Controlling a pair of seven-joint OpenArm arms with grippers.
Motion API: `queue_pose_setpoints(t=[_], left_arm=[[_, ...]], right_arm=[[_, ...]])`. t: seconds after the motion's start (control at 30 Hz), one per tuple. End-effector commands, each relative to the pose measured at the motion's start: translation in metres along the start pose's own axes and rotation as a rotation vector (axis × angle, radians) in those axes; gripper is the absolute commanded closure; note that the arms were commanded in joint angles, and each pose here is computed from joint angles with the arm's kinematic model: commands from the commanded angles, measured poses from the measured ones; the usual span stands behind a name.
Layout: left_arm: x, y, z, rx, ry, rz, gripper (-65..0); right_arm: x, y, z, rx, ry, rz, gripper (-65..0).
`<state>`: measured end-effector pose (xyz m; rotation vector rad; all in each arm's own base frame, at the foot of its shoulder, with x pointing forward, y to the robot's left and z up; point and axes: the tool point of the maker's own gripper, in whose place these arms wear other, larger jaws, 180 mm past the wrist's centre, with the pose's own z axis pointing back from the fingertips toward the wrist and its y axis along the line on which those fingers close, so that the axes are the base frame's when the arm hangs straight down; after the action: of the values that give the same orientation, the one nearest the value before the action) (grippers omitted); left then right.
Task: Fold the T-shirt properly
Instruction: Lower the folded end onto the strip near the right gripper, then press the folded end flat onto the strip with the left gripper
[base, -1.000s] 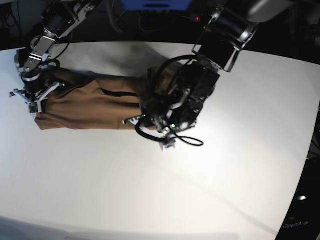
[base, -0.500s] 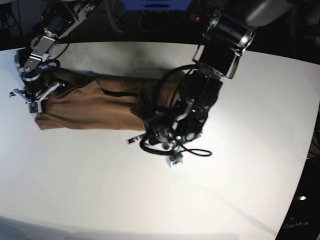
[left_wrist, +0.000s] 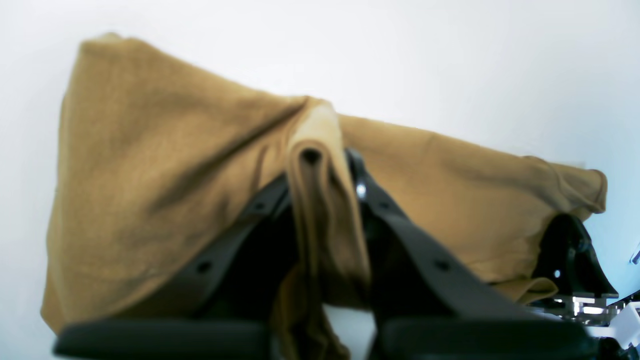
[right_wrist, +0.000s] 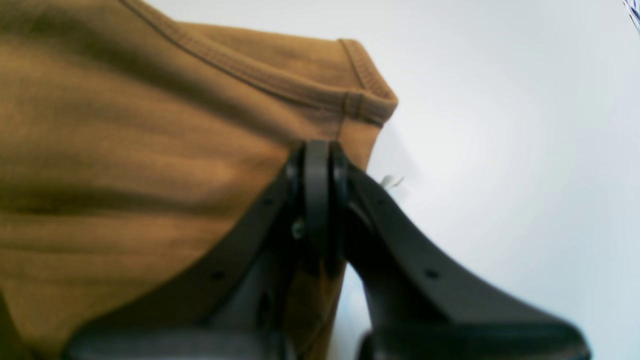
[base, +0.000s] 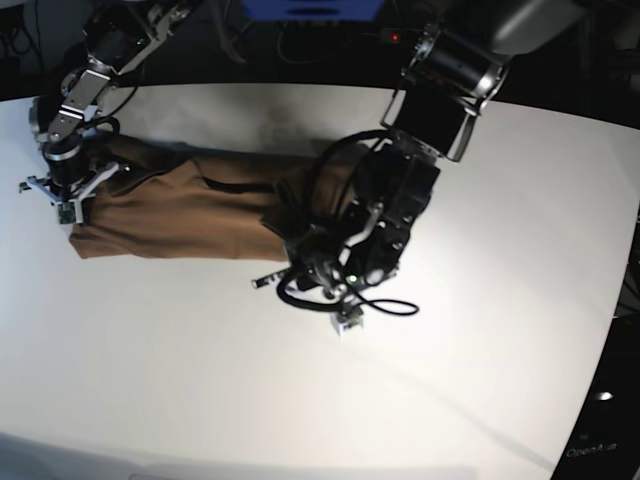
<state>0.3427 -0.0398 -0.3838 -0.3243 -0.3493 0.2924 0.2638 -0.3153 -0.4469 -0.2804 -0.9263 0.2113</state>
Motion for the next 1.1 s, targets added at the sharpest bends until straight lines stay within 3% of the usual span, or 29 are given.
queue_pose_setpoints(t=[0.0,0.43,0.5,0.63,0.73,1.07], left_arm=[[0.017,-0.017,0.011,-0.041,-0.048,-0.010,-2.2],[0.014,-0.025,0.012,-0.058,-0.039,-0.013,-3.3],[0.013,-0.027,0.012,-0.060,-0.036,-0.014,-9.1],[0.011,-0.029,0.012,-0.064,-0.034,-0.021,-28.5],[0.001,-0.036,0.010,-0.061,-0.028,-0.083,-38.6],[0.008,-0.065,0.041,-0.164,-0.106,-0.135,-39.4]], right_arm=[[-0.034,0.007,0.005,0.036,0.158,0.044,-0.3],[-0.031,0.007,0.004,0.038,0.152,0.046,-0.3],[-0.029,0.013,0.002,0.056,0.148,0.063,-0.3],[-0.028,0.015,0.002,0.062,0.147,0.068,-0.3],[-0.028,0.015,0.001,0.063,0.147,0.069,-0.3],[-0.025,0.016,0.000,0.065,0.141,0.071,-0.3]])
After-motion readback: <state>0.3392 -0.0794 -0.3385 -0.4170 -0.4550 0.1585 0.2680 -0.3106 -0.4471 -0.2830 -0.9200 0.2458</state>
